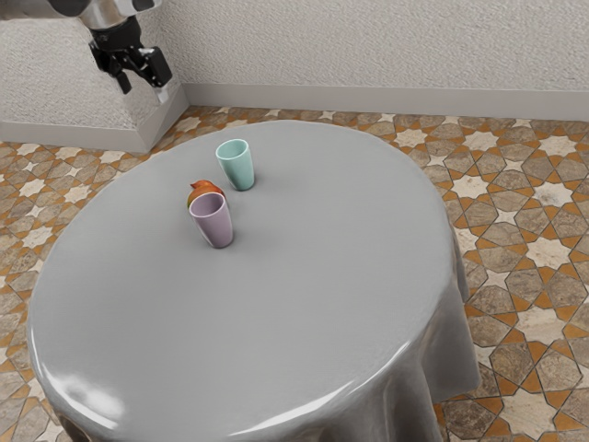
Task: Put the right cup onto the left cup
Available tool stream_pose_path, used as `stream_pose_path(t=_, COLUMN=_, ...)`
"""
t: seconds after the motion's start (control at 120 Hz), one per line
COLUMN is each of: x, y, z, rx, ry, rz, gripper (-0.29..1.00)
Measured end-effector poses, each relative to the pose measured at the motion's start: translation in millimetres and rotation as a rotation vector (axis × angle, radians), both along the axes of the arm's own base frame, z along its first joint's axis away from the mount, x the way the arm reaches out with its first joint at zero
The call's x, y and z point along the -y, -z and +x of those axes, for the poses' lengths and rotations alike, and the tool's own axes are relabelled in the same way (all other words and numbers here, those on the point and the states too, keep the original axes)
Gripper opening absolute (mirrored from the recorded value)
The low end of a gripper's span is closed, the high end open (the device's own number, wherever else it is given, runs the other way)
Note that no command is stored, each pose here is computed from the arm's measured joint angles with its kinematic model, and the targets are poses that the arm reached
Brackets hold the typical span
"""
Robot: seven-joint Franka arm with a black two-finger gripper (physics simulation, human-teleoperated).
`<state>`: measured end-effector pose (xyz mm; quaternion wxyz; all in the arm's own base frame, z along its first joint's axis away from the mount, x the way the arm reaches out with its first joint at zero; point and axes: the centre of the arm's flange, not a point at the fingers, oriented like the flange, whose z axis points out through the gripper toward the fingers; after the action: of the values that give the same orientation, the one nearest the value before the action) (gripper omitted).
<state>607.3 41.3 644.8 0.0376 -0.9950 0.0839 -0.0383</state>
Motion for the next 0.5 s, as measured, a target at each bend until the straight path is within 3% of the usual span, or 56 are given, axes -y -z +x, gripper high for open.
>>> stream_pose_path(t=0.233, x=9.1, y=23.0, z=5.8, rx=-0.024, ry=-0.008, rz=0.011, gripper=0.68)
stream_pose_path(t=0.367, x=0.1, y=86.3, z=40.9, rx=-0.070, ry=-0.040, rz=0.020, gripper=0.68)
stream_pose_path(t=0.5, x=-3.1, y=163.5, z=74.0, rx=-0.114, ry=-0.069, rz=-0.010, gripper=0.68)
